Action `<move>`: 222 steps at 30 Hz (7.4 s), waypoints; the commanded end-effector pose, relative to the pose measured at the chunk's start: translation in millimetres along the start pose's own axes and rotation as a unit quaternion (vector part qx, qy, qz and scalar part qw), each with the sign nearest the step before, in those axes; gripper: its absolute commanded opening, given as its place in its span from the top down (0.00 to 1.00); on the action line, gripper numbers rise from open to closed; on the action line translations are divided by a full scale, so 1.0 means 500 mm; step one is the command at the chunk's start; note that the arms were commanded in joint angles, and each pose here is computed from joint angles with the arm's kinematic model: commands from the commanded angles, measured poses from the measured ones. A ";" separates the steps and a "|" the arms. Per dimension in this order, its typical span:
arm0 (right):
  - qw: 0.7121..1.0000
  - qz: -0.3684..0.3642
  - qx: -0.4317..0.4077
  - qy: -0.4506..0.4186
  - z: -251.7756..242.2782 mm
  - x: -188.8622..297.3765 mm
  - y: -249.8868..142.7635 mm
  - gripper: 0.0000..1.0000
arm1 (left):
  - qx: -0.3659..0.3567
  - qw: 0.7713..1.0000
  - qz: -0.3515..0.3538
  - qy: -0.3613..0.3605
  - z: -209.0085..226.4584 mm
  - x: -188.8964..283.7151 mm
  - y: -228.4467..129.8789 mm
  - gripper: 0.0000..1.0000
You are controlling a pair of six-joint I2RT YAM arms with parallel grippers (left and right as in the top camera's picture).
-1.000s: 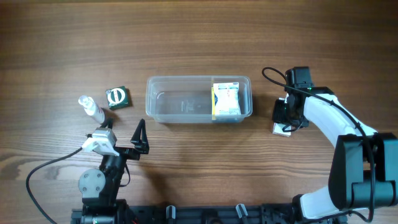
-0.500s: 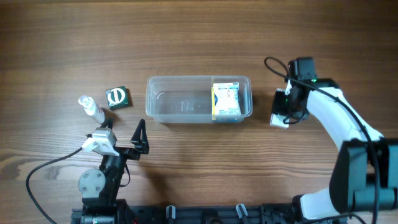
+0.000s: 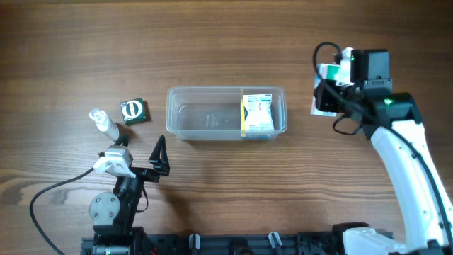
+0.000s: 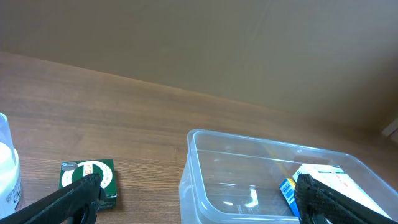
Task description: Pack container
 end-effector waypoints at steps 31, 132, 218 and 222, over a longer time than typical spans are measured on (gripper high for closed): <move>0.914 -0.118 0.360 0.144 0.445 -0.098 -0.040 0.60 | -0.008 1.000 0.001 -0.001 -0.001 0.000 -0.003 0.00; 0.767 -0.087 0.628 0.097 0.465 -0.257 -0.108 0.20 | -0.008 1.000 0.001 -0.001 -0.001 0.000 -0.003 0.00; 0.940 0.267 0.190 0.094 0.439 -0.300 -0.175 0.73 | -0.008 1.000 0.001 -0.001 -0.001 0.000 -0.003 0.00; 0.940 0.267 0.193 0.092 0.438 -0.302 -0.175 0.72 | -0.008 1.000 0.001 -0.001 -0.001 0.000 -0.003 0.00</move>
Point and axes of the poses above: each gripper's point midway between its finger pads, its own x axis back along the fingers, its own z axis along the line the jaws close on, y = z × x, the point moved 6 cm from there along x, back along the fingers, and after that the axes turned 1 degree about x, right-handed, at the moved point
